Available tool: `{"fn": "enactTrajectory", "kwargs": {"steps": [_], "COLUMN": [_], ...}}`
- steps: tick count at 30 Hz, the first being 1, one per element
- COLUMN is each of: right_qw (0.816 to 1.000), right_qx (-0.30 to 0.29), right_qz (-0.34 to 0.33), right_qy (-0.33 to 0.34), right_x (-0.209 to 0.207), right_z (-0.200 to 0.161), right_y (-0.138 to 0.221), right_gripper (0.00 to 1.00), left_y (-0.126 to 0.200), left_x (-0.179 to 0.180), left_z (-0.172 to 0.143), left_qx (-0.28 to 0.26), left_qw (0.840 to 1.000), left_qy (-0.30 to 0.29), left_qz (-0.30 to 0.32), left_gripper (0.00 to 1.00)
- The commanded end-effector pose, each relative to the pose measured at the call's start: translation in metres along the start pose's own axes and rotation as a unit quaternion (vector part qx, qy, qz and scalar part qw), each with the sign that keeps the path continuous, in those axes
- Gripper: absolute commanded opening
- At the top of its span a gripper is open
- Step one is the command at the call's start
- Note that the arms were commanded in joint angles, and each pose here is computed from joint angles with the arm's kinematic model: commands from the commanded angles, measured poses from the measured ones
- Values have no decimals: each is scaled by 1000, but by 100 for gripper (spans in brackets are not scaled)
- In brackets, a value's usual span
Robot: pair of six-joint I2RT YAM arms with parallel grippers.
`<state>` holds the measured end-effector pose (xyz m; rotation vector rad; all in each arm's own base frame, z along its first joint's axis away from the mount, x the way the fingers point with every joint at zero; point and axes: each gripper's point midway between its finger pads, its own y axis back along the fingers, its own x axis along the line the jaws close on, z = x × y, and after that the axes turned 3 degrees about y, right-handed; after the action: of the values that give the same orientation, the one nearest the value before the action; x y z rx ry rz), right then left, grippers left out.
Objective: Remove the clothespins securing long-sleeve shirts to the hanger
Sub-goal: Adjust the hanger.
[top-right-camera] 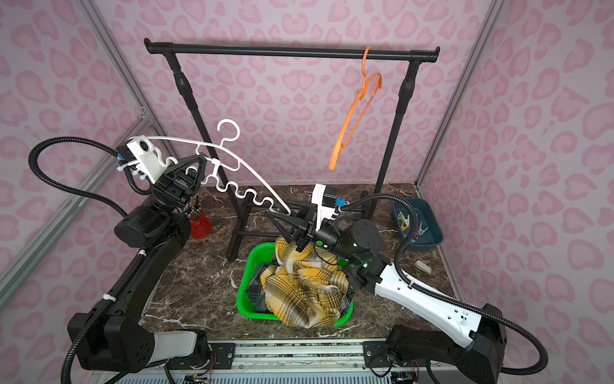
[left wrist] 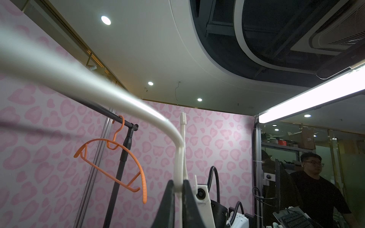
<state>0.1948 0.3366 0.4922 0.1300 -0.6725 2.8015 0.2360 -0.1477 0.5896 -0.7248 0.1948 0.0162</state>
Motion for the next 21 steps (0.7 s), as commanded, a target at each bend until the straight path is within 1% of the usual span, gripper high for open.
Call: {"fn": "enactTrajectory", "kwargs": {"steps": [1, 8, 11, 12, 14, 15, 21], "right_qw": [1000, 1000, 1000, 1000, 1000, 1000, 999], "right_qx": [-23, -28, -30, -29, -26, -26, -7], "right_qz": [10, 7, 4, 5, 5, 3, -27], "right_qy": [4, 4, 5, 3, 3, 3, 28], "right_x": [4, 2, 1, 1, 1, 1, -1], "right_z": [9, 9, 11, 11, 9, 8, 10], "right_y": [-3, -9, -11, -13, -15, -16, -16], "right_gripper": [35, 27, 20, 16, 3, 0, 0], "left_y": [0, 2, 3, 3, 3, 2, 1], "left_x": [-11, -8, -8, -8, -7, -8, -3], "left_z": [3, 3, 3, 2, 2, 2, 1], "left_qx": [-8, -10, -10, -10, -9, -9, 0], "left_qw": [1000, 1000, 1000, 1000, 1000, 1000, 1000], "left_qy": [-17, -15, -15, -15, -14, -14, -4], "left_qz": [-18, -14, -13, -13, -13, -13, -13], "left_gripper": [4, 4, 4, 4, 4, 4, 4]}}
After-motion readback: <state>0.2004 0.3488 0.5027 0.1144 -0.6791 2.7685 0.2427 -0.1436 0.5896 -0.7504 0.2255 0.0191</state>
